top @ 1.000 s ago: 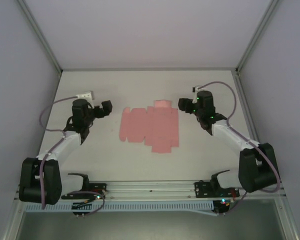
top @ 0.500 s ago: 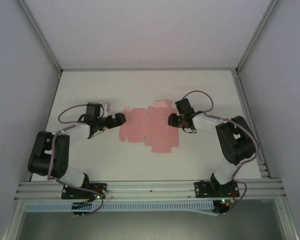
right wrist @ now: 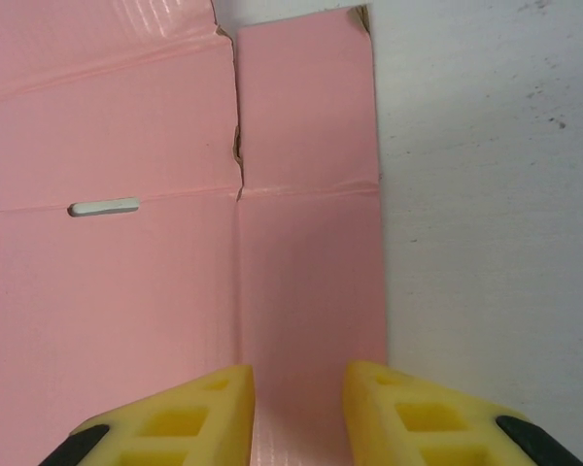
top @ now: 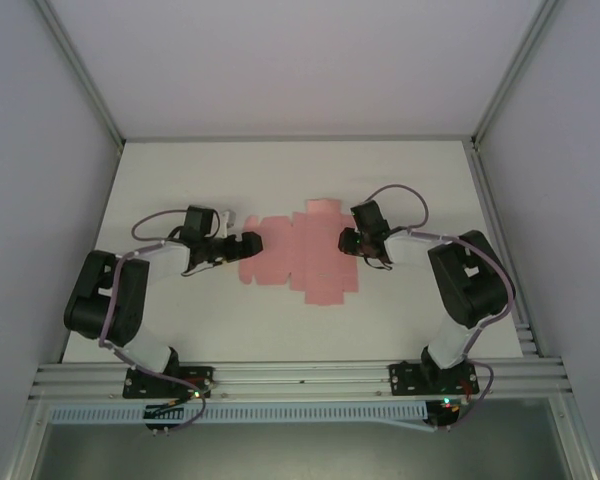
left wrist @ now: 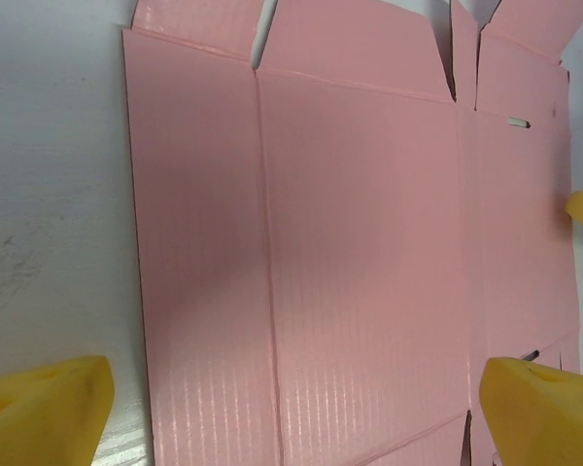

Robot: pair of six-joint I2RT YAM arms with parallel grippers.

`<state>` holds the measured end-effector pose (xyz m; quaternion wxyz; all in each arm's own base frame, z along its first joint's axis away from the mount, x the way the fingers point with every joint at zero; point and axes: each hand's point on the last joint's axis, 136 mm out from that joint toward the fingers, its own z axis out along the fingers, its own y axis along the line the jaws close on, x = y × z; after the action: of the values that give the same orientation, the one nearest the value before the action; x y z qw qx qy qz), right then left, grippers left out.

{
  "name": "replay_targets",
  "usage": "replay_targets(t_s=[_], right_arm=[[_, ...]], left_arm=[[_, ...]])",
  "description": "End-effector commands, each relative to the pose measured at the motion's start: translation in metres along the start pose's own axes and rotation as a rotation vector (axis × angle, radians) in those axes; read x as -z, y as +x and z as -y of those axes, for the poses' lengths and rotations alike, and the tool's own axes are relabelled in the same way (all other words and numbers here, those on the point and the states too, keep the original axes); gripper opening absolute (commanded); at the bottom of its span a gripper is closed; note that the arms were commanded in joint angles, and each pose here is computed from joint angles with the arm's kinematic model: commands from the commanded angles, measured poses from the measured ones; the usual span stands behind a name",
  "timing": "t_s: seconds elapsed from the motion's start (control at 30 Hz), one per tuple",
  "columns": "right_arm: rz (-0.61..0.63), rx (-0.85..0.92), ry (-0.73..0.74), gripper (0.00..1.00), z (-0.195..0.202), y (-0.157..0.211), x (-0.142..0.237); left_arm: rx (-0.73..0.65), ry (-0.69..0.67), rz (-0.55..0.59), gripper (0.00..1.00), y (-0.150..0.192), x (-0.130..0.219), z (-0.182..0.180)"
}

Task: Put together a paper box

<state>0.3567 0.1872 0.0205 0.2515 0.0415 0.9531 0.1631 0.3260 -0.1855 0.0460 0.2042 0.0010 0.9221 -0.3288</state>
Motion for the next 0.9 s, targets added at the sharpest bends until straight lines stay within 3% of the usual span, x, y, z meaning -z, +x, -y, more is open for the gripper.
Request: replay_targets(t_s=[0.0,0.2,0.53,0.87], right_arm=[[-0.160,-0.043,0.059,0.31,0.025,0.051,-0.011],[-0.173,-0.060,0.025,0.29,0.023,0.059,-0.015],[-0.143,-0.071,0.008,0.28,0.026,0.064,-0.011],[-0.080,-0.060,-0.085,0.28,0.011,0.054,-0.008]], left_arm=[[-0.024,0.133,-0.103,0.96,0.021,-0.014,0.026],[-0.055,0.379,-0.055,0.96,0.006,0.002,0.077],[-0.142,0.576,0.120,0.95,-0.018,0.046,0.125],[-0.167,0.738,0.156,0.93,-0.027,0.042,0.154]])
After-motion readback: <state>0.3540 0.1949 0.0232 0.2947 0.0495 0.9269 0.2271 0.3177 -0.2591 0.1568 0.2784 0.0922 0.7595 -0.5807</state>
